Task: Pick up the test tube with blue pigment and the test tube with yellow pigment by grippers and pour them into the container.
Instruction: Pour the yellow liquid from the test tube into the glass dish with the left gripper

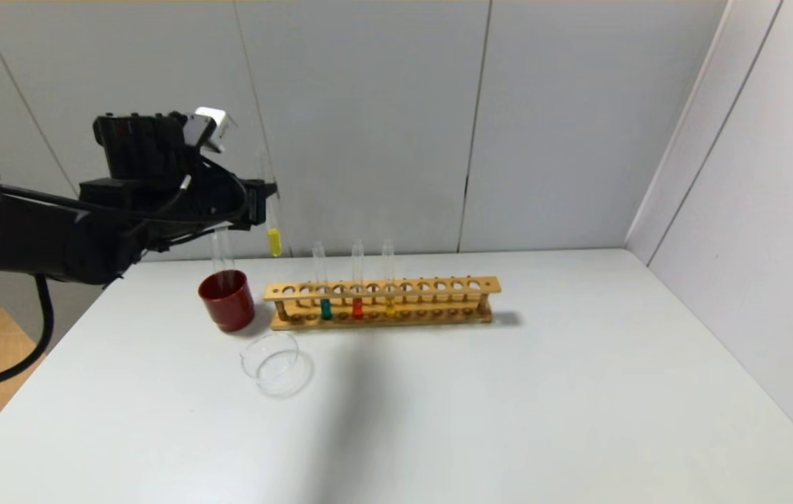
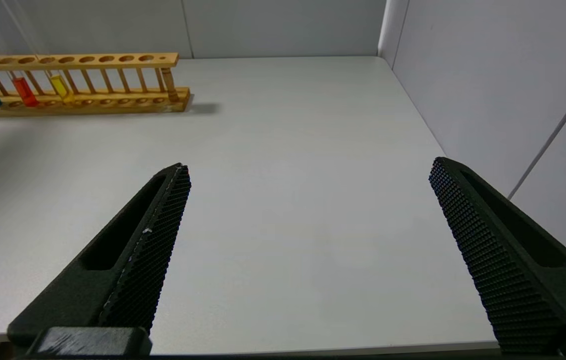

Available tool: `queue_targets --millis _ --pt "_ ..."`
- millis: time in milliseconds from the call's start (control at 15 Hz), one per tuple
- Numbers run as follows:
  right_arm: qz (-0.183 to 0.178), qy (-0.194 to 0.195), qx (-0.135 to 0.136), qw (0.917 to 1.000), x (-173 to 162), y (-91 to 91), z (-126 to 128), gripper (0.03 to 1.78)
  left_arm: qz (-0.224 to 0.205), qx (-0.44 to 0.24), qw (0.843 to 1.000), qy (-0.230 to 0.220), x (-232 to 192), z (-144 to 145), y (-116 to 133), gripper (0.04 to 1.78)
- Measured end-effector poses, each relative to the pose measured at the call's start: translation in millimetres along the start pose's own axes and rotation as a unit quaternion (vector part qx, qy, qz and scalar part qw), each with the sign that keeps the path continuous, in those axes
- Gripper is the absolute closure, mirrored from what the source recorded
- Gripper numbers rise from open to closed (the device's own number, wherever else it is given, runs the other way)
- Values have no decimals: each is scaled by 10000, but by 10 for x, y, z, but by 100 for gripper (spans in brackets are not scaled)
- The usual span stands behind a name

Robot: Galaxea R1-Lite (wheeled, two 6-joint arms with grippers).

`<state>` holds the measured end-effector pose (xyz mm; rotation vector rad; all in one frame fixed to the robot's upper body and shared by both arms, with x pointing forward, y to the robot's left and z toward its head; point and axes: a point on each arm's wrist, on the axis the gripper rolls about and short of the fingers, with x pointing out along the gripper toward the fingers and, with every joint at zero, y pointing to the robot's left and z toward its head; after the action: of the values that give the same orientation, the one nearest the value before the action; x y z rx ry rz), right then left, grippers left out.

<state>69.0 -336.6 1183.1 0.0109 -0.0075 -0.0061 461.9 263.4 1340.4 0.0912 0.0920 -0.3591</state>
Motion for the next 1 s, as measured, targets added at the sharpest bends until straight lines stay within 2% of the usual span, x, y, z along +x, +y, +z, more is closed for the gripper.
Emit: queue_targets --millis 133,267,400,533,867,1000 --pt "2 -2 0 10000 0 0 0 6 78 67 9999 -56 -176 205 -3 152" --pt "0 -2 0 10000 0 0 0 6 309 338 9988 172 -393 253 5 152" --pt "2 -2 -2 10000 0 0 0 6 657 846 9928 535 -620 169 37 152" --pt "2 -4 0 10000 0 0 1 6 780 1281 9852 833 -831 52 45 152" --pt "0 -4 0 10000 0 0 1 6 695 1687 9730 1412 -1093 -297 -2 152" --pt "0 -4 0 10000 0 0 1 6 573 1988 9632 1713 -1166 -480 -33 152"
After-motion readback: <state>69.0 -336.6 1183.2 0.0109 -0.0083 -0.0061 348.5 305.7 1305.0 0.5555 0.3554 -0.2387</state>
